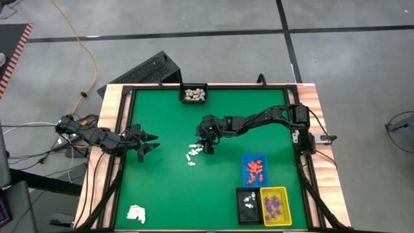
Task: Sort Halloween decoration
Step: Put the gray skull toy into the top black bin
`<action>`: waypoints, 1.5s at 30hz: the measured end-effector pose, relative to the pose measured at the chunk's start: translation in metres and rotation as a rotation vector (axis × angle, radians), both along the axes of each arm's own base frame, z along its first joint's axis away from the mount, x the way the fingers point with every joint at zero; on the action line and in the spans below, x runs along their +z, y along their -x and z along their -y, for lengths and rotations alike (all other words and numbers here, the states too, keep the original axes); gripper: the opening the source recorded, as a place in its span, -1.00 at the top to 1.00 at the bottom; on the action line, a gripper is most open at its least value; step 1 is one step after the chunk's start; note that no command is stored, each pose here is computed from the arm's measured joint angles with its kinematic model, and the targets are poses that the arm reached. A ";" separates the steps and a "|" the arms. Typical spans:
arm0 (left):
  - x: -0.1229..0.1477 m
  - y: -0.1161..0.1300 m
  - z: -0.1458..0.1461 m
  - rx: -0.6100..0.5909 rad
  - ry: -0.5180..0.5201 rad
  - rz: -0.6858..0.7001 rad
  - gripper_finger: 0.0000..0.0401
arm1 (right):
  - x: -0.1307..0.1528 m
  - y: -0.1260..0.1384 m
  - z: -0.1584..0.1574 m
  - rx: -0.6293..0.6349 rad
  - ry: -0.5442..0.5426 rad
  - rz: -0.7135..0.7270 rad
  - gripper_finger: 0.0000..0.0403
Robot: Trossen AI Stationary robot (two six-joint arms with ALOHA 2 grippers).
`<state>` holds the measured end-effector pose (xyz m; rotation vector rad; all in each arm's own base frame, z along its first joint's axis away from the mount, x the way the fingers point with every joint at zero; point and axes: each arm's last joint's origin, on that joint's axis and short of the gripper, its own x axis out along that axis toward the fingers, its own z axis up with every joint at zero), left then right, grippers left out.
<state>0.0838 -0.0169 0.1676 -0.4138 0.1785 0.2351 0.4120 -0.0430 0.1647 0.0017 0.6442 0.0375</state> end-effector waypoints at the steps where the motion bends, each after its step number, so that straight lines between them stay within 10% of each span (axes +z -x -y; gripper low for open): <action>1: 0.000 0.000 0.000 0.001 -0.001 0.000 0.06 | -0.001 0.001 0.000 -0.002 0.000 -0.001 0.07; 32: 0.000 0.000 0.000 0.004 -0.001 0.000 0.06 | -0.037 0.002 -0.010 -0.076 0.006 -0.020 0.09; 45: 0.000 0.000 0.000 0.005 -0.002 0.000 0.06 | -0.037 0.002 -0.010 -0.104 -0.001 -0.023 0.69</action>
